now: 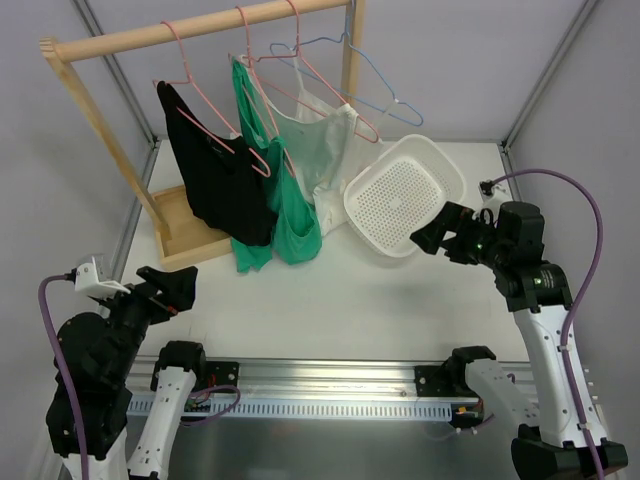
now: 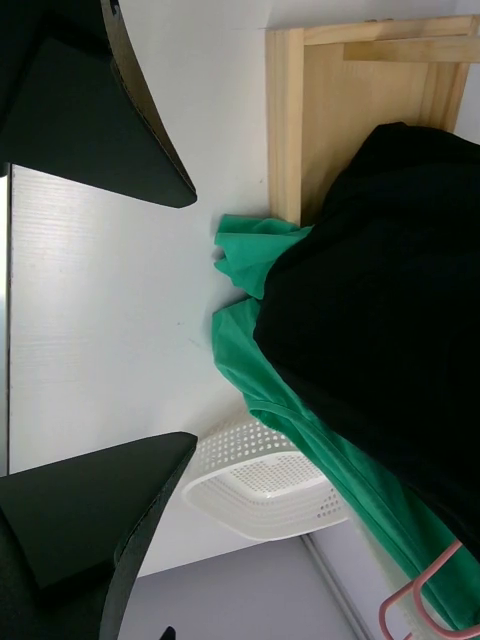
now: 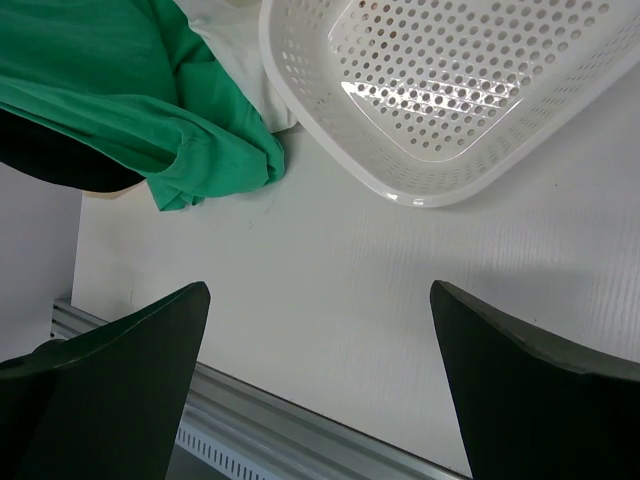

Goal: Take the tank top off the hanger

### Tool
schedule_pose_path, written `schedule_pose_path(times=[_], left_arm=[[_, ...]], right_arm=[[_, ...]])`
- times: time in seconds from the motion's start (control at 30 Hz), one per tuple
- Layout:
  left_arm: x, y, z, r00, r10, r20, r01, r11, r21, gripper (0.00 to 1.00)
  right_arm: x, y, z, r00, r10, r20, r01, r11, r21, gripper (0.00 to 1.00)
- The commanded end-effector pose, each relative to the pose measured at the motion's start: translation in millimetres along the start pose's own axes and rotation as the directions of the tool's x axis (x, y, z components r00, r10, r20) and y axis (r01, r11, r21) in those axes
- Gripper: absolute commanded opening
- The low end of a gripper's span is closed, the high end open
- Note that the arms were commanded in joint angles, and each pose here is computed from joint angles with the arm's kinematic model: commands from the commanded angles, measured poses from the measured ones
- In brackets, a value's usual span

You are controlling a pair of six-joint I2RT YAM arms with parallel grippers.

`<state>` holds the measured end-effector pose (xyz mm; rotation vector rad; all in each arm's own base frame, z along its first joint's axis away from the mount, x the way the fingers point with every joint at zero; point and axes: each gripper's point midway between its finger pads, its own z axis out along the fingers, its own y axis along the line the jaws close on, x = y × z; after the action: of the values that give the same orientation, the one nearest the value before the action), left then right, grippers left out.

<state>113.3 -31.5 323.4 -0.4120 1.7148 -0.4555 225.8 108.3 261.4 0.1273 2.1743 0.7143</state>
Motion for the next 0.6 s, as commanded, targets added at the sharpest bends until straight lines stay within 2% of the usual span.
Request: schedule_pose_path(times=[0.0,0.2,0.27,0.43,0.57], left_arm=[[1,-2,6,1.0,-0.011,-0.018,0.011,1.0,0.006,0.99],[4,0,11,0.999,-0.012,-0.036,0.011,1.0,-0.005,0.99],[4,0,14,0.999,-0.009,-0.04,0.008,1.0,-0.009,0.99],[5,2,21,0.998,0.0,-0.059,-0.001,1.0,-0.023,0.99],[3,0,24,0.998,0.007,-0.058,-0.008,1.0,-0.019,0.99]], right_arm=[[-23,14,-7,0.995,-0.063,0.075,0.066,0.997,-0.037,0.99],[-24,12,-2,0.989,-0.133,0.065,0.136,0.99,-0.04,0.99],[-26,-1,4,0.988,-0.134,0.082,0.134,0.991,0.014,0.99],[-37,-11,18,0.94,-0.263,0.219,0.264,0.964,0.025,0.99],[-34,-25,38,0.898,-0.343,0.275,0.343,0.938,0.048,0.99]])
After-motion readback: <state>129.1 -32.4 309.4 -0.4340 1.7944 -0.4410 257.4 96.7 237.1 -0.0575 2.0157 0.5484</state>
